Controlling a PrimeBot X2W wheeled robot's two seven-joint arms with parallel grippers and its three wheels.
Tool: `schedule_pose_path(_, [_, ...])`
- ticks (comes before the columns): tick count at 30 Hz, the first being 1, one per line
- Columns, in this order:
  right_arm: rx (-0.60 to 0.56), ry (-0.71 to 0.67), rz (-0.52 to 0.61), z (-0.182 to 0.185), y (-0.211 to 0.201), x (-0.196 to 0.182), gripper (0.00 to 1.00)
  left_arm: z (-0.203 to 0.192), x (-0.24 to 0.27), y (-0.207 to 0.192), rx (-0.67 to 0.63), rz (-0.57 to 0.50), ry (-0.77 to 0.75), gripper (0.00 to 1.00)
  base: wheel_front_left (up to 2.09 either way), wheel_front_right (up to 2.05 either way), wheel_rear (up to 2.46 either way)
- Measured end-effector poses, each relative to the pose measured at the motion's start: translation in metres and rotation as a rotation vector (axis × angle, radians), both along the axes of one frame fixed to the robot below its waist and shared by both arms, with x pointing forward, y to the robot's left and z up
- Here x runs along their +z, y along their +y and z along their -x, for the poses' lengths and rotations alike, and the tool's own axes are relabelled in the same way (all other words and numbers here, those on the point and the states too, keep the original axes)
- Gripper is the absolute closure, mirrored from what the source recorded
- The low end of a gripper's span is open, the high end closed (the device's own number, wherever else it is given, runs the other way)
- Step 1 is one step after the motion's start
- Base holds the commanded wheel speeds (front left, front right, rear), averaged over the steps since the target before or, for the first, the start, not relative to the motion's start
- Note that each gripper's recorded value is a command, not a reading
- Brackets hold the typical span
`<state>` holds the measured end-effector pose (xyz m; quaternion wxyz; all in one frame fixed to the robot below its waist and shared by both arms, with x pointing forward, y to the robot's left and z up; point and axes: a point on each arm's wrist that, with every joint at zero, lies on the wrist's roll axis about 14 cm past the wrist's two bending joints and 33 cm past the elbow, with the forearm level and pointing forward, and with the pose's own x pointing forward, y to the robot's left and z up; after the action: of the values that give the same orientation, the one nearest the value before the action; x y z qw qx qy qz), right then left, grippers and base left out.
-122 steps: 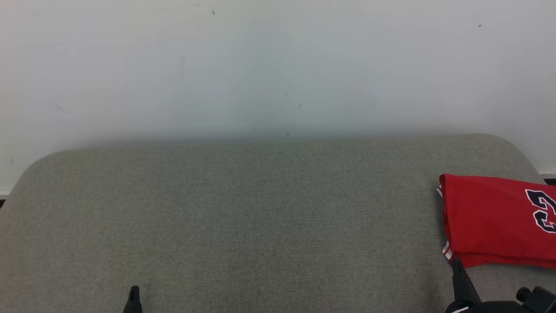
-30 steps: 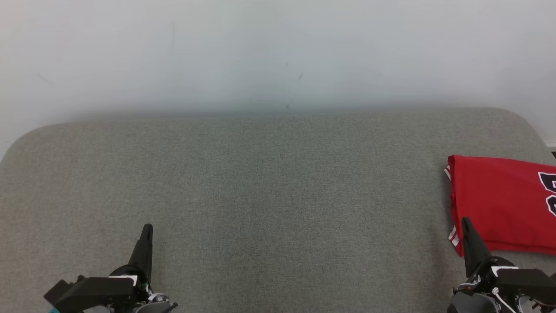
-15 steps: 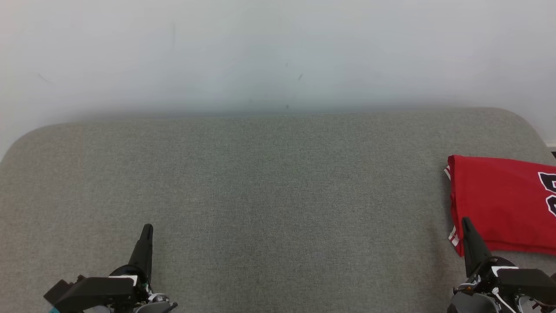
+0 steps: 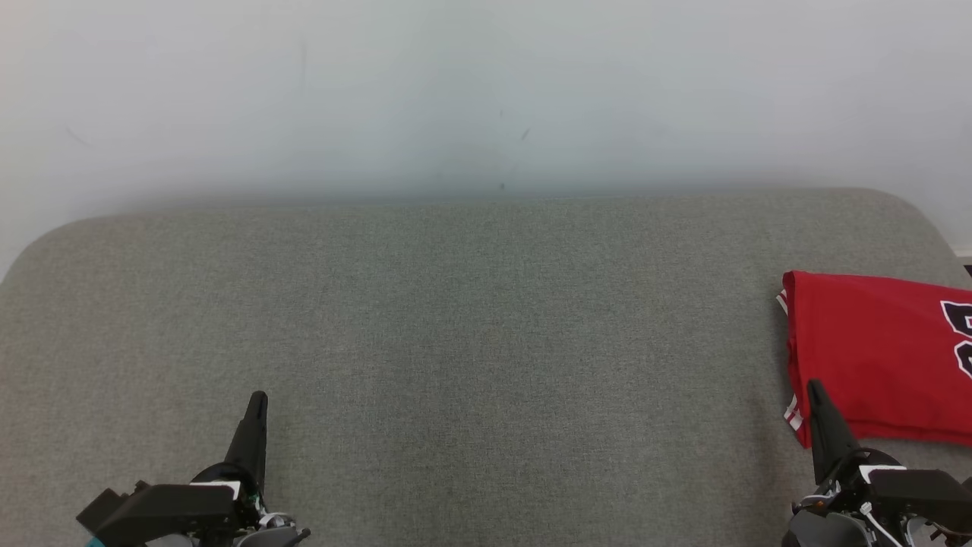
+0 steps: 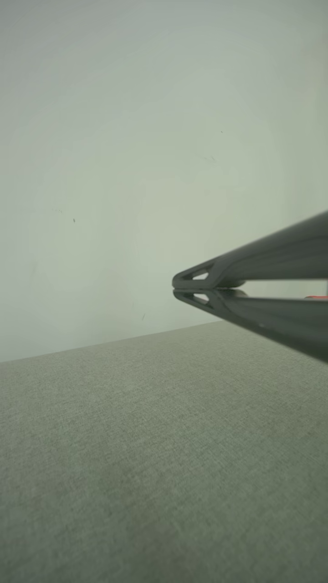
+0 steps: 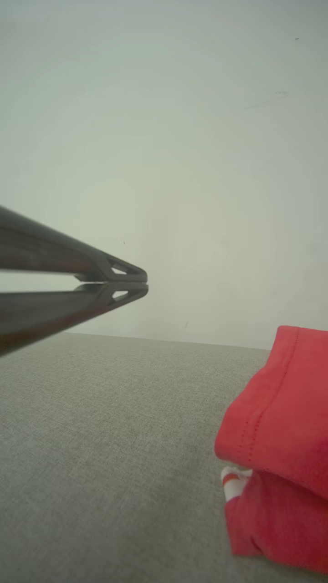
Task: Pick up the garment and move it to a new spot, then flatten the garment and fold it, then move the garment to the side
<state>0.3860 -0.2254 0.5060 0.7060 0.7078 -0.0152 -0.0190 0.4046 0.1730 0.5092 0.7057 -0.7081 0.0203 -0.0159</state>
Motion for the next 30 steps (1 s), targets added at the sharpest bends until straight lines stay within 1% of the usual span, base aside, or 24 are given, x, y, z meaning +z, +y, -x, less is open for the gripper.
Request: schedule_pose_path(30, [0.000, 0.000, 0.000, 0.0000, 0.0000, 0.0000, 1.00, 0.0000, 0.0000, 0.0001, 0.000, 0.000, 0.000, 1.00, 0.00, 0.00, 0.00])
